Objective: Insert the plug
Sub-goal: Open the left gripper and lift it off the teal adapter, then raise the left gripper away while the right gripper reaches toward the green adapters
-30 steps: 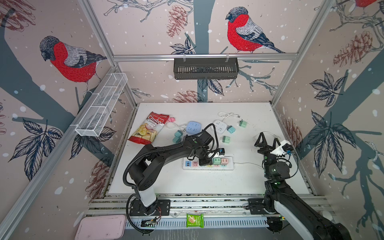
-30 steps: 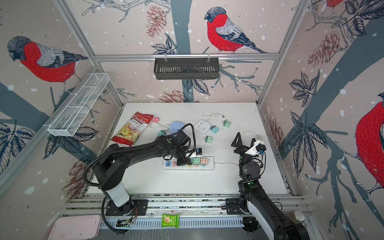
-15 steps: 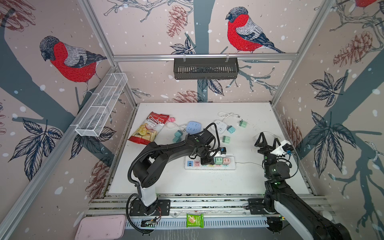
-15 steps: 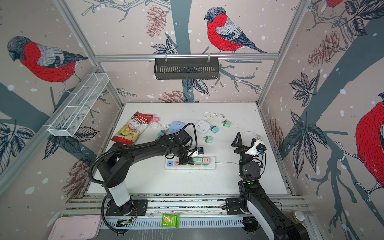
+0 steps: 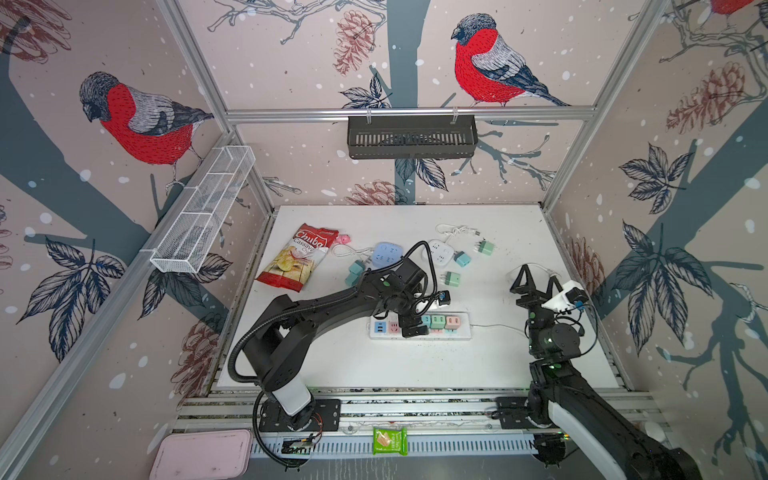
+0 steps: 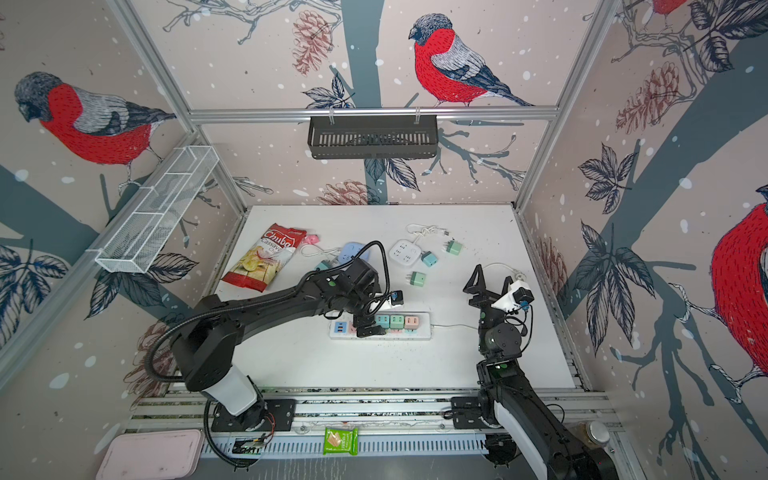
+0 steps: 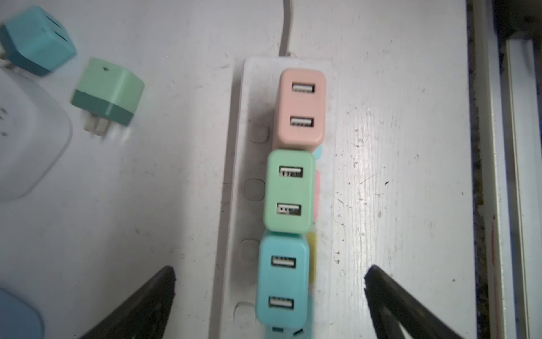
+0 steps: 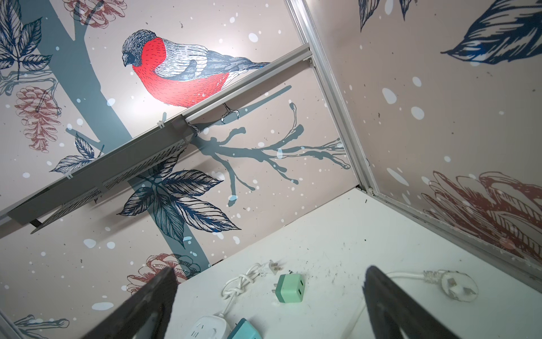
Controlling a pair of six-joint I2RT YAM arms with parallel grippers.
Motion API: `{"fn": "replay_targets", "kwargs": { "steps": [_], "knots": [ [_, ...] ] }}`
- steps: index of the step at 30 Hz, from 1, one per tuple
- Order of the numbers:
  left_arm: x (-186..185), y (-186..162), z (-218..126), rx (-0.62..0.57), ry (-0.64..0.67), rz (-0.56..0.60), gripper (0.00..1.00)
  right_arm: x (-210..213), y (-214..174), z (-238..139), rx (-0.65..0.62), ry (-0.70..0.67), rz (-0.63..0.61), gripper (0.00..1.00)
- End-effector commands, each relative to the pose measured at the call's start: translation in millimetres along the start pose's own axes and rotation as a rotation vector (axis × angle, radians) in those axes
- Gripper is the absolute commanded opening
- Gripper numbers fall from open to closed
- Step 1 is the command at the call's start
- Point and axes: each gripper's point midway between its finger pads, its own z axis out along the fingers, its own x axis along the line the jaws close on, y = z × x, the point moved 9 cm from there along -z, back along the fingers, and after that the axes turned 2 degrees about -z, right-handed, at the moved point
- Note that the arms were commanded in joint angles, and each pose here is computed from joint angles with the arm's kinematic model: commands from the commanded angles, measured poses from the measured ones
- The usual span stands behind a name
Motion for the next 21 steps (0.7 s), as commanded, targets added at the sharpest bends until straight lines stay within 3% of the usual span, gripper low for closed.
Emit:
{"fn": "replay_targets", "kwargs": {
  "steps": [1,3,7,10,14,18,21],
  "knots": [
    [7,25,-32,-0.131,0.150,0.012,0.99,-23,-31,-19,0.088,-0.078,-0.018,1.00],
    [18,42,-68,-0.259,0.289,-0.055,0.99,-25,-31,-18,0.090,-0.112,-0.003,1.00],
    [49,65,-173,-0.747,0.722,-0.397,0.99,-29,-32,-14,0.109,-0.173,0.037,1.00],
    [54,62,-231,-1.025,0.850,-0.531,0.99,-29,-32,-11,0.129,-0.186,0.039,1.00],
    [63,46,-251,-1.034,0.936,-0.546,1.00,-27,-34,-8,0.155,-0.167,0.032,1.00],
    [79,-7,-246,-1.068,0.980,-0.589,1.00,-23,-38,1,0.210,-0.158,0.014,1.00],
    [93,-8,-255,-1.023,0.950,-0.531,0.99,-16,-43,13,0.273,-0.136,-0.009,1.00]
  ]
}}
